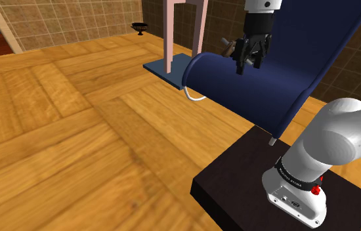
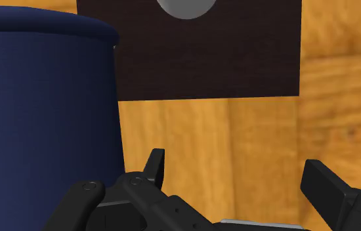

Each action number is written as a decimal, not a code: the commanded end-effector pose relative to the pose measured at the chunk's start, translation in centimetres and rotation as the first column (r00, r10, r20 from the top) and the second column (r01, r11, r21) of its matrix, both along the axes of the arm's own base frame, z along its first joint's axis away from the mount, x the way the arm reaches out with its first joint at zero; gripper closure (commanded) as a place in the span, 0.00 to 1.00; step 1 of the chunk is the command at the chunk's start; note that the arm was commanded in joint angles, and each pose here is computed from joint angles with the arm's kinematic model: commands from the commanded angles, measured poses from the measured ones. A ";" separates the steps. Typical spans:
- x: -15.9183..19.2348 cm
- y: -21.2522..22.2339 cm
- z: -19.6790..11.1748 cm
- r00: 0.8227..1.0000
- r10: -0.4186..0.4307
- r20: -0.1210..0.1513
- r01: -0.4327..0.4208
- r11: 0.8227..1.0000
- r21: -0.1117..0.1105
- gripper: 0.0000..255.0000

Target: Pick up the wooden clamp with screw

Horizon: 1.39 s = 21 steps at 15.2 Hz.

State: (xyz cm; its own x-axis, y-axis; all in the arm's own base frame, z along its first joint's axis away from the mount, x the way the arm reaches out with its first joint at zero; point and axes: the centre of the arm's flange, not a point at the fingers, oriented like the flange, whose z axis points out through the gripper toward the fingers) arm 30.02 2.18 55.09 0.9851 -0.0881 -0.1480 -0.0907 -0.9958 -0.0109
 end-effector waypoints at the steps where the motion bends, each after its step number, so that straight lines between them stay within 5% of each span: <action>1: 0.0 0.0 0.0 1.000 0.000 0.000 0.000 1.000 0.000 0.00; 21: 10.9 -22.2 -4.4 0.982 0.037 0.187 -0.039 0.999 0.006 0.00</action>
State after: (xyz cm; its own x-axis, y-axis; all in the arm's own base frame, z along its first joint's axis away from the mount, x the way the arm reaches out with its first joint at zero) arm 40.39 -19.08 50.88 0.9982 -0.0532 0.0285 -0.0522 -0.9981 -0.0342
